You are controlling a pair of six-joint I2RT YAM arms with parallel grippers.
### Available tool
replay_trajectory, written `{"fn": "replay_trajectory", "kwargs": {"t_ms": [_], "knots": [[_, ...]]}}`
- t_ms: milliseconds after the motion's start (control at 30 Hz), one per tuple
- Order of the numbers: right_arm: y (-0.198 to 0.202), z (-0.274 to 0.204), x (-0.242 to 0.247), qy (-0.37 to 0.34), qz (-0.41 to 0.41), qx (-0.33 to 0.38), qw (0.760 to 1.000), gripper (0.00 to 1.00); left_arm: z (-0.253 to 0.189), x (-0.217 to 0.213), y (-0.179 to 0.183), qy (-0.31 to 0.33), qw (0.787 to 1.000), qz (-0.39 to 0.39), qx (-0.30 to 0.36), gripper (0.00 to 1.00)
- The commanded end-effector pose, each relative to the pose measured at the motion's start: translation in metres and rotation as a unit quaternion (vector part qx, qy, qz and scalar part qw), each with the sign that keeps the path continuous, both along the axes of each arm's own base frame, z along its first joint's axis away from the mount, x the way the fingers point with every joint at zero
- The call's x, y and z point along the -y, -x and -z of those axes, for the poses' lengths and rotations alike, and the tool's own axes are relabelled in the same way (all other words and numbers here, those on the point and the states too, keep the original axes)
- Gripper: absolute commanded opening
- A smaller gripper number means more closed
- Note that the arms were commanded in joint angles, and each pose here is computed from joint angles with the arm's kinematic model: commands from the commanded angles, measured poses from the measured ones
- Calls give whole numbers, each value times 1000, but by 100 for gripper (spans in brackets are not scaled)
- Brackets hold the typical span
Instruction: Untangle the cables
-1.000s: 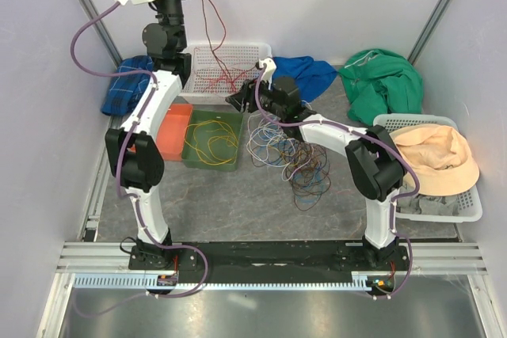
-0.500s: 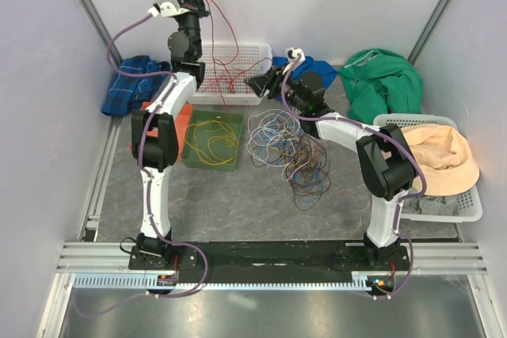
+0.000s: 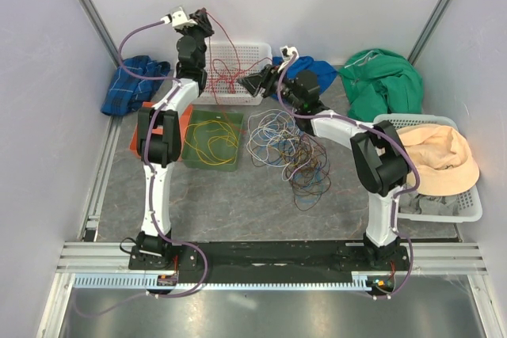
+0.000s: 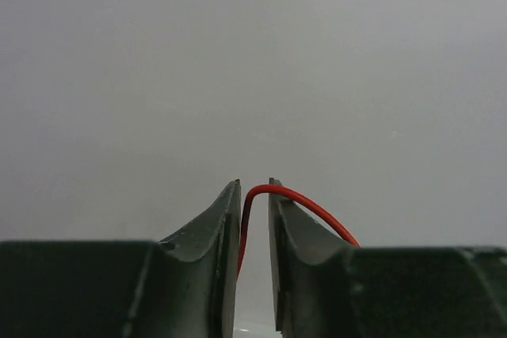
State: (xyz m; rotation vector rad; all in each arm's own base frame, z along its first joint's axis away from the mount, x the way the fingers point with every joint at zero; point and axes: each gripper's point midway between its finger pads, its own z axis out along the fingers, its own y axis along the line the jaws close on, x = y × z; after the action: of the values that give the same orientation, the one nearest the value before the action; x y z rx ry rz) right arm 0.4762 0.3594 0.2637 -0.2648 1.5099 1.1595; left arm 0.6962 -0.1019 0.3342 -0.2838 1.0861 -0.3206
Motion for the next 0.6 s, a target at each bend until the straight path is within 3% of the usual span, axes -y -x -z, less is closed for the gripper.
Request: {"fn": "replay_trajectory", "kwargs": {"t_ms": [0, 133, 267, 367, 400, 567], "knots": [[-2, 30, -18, 20, -23, -23, 999, 72, -8, -9, 3, 25, 999, -7, -23, 99], [-3, 34, -22, 24, -22, -25, 999, 72, -1, -14, 13, 27, 999, -15, -35, 100], [0, 30, -27, 25, -22, -23, 999, 72, -27, -27, 32, 29, 999, -41, -17, 100], [3, 31, -29, 44, -12, -25, 999, 72, -45, -42, 42, 22, 995, -84, -42, 100], [4, 29, -28, 46, -9, -23, 999, 72, -40, -47, 38, 14, 990, -101, -95, 100], [14, 22, -21, 44, 4, -29, 999, 72, -14, -61, 39, -27, 967, -144, -209, 100]]}}
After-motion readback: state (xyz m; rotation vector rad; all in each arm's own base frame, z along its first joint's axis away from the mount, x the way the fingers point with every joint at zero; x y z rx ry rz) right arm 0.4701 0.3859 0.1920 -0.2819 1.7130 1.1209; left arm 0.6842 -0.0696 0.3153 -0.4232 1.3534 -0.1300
